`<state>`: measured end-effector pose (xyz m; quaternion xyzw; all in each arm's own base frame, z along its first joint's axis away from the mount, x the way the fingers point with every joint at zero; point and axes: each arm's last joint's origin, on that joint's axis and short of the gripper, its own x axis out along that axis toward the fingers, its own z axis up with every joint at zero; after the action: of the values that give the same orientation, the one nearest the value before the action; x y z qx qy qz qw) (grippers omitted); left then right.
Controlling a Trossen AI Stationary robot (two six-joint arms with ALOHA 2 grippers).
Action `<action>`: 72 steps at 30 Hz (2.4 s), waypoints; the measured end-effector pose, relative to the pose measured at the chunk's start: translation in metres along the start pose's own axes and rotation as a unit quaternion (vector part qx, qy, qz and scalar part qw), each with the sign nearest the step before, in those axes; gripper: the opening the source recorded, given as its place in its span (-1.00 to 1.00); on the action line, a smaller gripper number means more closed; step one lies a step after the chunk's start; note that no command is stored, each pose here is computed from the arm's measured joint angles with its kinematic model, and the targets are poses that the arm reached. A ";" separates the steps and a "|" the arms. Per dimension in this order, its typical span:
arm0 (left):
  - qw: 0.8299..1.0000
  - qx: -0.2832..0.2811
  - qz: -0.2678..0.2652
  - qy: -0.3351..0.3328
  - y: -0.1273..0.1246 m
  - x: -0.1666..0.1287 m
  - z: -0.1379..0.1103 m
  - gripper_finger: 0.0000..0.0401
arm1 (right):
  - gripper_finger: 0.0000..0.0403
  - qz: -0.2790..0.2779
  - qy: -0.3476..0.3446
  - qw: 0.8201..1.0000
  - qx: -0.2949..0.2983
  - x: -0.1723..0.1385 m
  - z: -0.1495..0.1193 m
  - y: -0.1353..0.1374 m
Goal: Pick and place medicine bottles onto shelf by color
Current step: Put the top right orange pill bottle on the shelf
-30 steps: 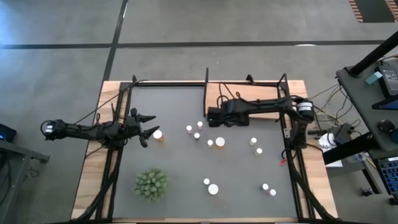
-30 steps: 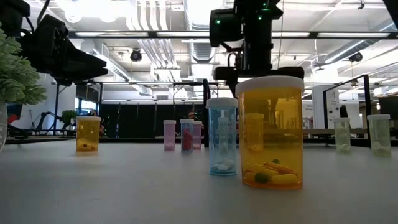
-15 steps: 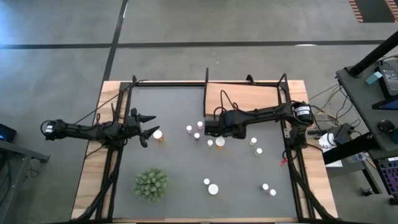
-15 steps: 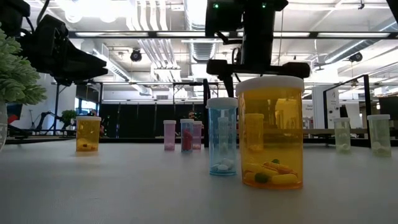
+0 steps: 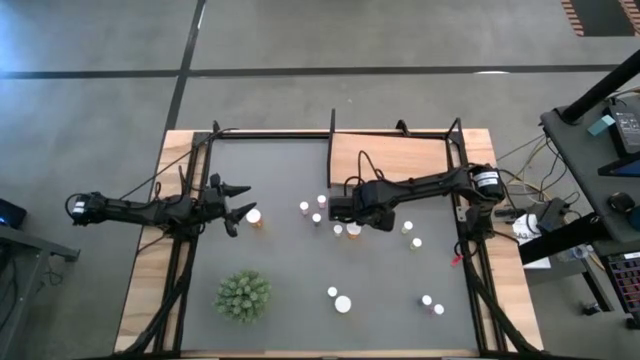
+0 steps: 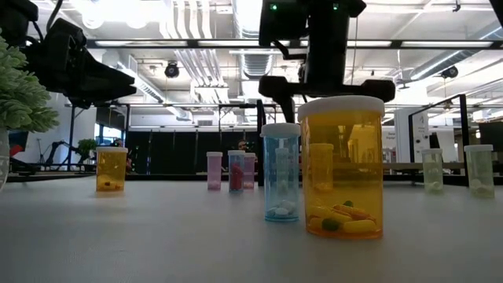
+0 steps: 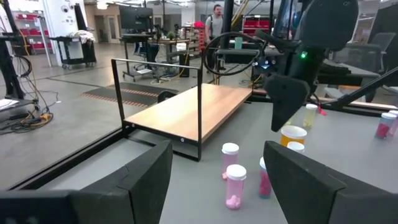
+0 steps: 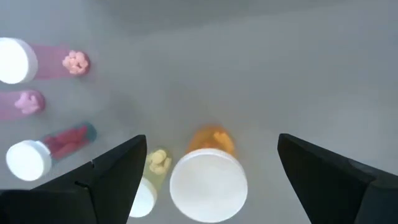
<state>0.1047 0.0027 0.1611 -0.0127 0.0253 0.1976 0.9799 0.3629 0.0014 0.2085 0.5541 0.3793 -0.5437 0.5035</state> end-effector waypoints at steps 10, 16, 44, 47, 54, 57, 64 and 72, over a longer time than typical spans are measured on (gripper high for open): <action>1.000 0.000 0.000 0.000 0.000 0.000 0.000 0.19 | 0.75 -0.011 0.000 0.999 0.032 0.016 -0.008 0.003; 1.000 0.000 0.000 0.000 0.000 0.000 0.000 0.19 | 0.75 -0.005 0.003 0.999 0.042 0.023 -0.011 0.008; 1.000 0.000 0.000 0.000 0.000 0.000 0.000 0.19 | 0.06 -0.005 0.028 0.998 0.049 0.024 -0.015 0.009; 1.000 0.000 0.000 0.000 0.000 0.000 0.000 0.19 | 0.05 -0.005 0.028 0.998 0.049 0.024 -0.015 0.009; 1.000 0.000 0.000 0.000 0.000 0.000 0.000 0.19 | 0.04 -0.006 0.026 0.998 0.056 0.023 -0.012 0.009; 1.000 0.000 0.000 0.000 0.000 0.000 0.000 0.19 | 0.04 -0.014 0.022 0.998 0.057 0.019 -0.002 0.009; 1.000 0.000 0.000 0.000 0.000 0.000 0.000 0.19 | 0.04 -0.014 0.000 0.999 0.033 -0.013 0.038 0.014; 1.000 0.000 0.000 0.000 0.000 0.000 0.000 0.19 | 0.04 -0.014 -0.087 0.993 -0.080 -0.047 0.083 0.017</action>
<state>0.1047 0.0026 0.1611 -0.0130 0.0250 0.1974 0.9799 0.3552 -0.0769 0.2651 0.4574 0.3844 -0.5644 0.5696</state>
